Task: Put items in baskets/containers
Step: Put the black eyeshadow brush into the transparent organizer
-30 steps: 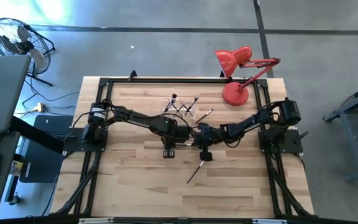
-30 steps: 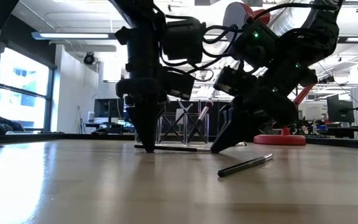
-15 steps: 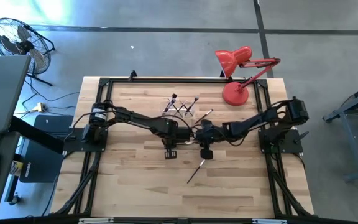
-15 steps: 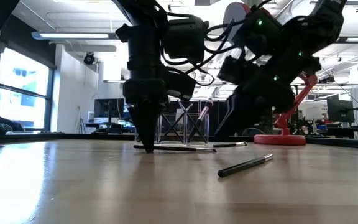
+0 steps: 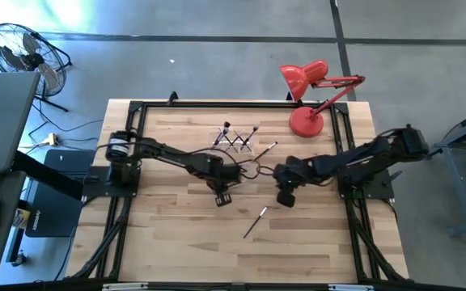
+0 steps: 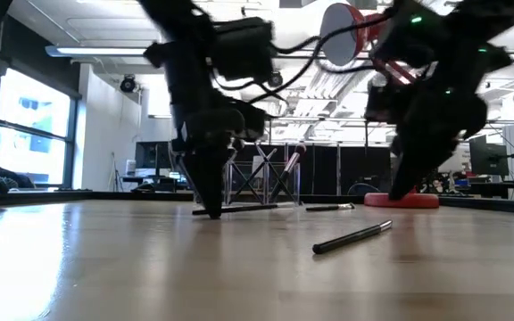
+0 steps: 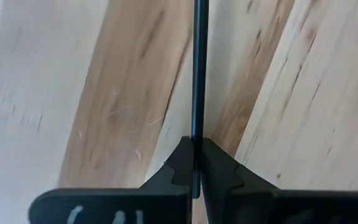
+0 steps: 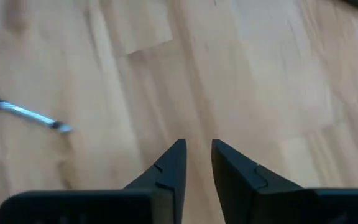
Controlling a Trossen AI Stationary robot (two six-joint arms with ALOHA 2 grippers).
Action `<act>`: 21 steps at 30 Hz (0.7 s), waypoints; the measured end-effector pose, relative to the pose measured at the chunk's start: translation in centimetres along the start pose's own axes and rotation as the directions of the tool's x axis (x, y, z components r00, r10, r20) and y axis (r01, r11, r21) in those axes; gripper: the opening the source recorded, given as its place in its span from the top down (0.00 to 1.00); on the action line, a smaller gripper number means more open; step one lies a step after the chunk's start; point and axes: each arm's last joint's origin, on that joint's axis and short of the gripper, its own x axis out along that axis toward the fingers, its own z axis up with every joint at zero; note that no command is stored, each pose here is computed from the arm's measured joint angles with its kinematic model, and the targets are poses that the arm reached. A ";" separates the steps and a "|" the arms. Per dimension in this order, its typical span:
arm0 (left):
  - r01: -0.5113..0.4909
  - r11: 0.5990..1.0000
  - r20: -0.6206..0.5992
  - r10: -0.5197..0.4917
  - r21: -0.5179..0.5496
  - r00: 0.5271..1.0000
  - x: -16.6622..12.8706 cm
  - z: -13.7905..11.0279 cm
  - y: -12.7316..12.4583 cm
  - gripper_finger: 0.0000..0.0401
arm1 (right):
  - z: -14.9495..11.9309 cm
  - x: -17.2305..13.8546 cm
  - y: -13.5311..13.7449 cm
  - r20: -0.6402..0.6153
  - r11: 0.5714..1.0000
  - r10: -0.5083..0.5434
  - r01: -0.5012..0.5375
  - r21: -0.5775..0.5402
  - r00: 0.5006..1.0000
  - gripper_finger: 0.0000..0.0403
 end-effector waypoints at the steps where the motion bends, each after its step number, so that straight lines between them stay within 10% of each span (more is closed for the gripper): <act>1: 0.010 1.000 0.024 -0.010 -0.028 1.000 0.0 -0.5 0.2 0.99 | -0.5 -0.2 0.0 0.023 1.000 0.014 -0.014 0.028 1.000 0.84; 6: 0.149 0.974 0.240 -0.105 -0.174 0.965 -0.7 -2.8 1.1 0.99 | -3.2 -0.7 -0.1 0.277 0.959 0.151 -0.209 0.193 0.949 0.90; 12: 0.411 0.888 0.572 -0.233 -0.204 0.787 -2.6 -1.9 0.7 0.99 | -4.2 -2.0 -0.8 0.695 0.840 0.193 -0.483 0.248 0.693 0.92; 21: 0.537 0.835 0.750 -0.278 -0.120 0.600 -5.6 0.8 -0.4 0.99 | -1.4 -3.7 -0.2 0.821 0.803 0.133 -0.546 0.239 0.555 0.76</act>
